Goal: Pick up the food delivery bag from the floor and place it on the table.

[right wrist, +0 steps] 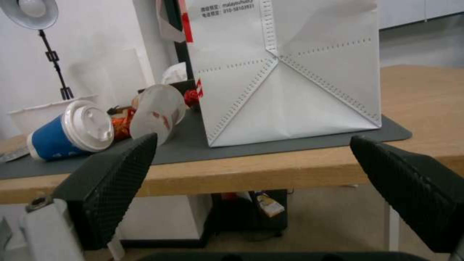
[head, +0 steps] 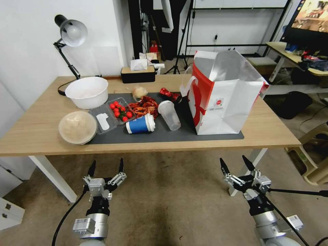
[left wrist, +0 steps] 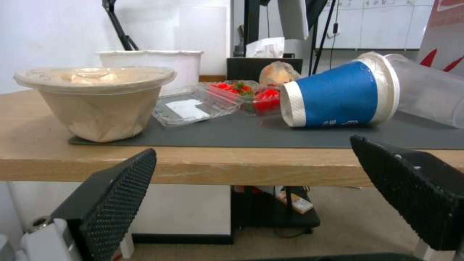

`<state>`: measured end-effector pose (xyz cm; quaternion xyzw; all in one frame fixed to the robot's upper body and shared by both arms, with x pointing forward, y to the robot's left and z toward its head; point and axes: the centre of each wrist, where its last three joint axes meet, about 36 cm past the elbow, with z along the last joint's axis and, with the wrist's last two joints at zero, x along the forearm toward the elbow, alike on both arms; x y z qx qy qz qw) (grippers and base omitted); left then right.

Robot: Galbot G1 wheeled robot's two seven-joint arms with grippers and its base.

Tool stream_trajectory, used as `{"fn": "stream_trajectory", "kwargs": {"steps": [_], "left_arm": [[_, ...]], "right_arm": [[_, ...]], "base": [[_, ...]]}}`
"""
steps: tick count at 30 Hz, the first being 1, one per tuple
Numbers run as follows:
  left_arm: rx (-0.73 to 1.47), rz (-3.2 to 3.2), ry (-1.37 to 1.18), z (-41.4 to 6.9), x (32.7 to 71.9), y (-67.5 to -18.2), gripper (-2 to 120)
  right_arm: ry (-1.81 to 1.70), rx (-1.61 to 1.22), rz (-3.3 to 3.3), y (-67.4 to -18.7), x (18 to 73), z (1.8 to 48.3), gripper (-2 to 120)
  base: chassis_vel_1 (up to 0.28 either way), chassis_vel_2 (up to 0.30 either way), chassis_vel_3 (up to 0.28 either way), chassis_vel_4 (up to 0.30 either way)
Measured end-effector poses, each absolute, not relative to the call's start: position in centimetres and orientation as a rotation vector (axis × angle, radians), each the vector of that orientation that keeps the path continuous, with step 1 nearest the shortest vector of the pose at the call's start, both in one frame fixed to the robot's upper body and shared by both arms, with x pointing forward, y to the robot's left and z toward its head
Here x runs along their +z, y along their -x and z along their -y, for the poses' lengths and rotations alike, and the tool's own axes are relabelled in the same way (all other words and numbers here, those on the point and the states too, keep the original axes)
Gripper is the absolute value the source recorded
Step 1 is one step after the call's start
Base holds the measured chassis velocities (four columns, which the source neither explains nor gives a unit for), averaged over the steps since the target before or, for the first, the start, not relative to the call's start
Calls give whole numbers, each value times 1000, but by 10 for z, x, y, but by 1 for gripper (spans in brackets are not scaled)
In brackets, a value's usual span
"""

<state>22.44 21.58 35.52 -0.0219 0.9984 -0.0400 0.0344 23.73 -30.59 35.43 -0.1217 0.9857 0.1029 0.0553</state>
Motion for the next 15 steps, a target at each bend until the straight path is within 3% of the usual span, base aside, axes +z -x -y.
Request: {"fn": "stream_trajectory", "kwargs": {"steps": [15], "left_arm": [[-123, -3070, 69, -216, 356, -224, 100]], "right_arm": [[370, 313, -2991, -238, 355, 306, 100]], "base": [[0, 0, 0, 0]]}}
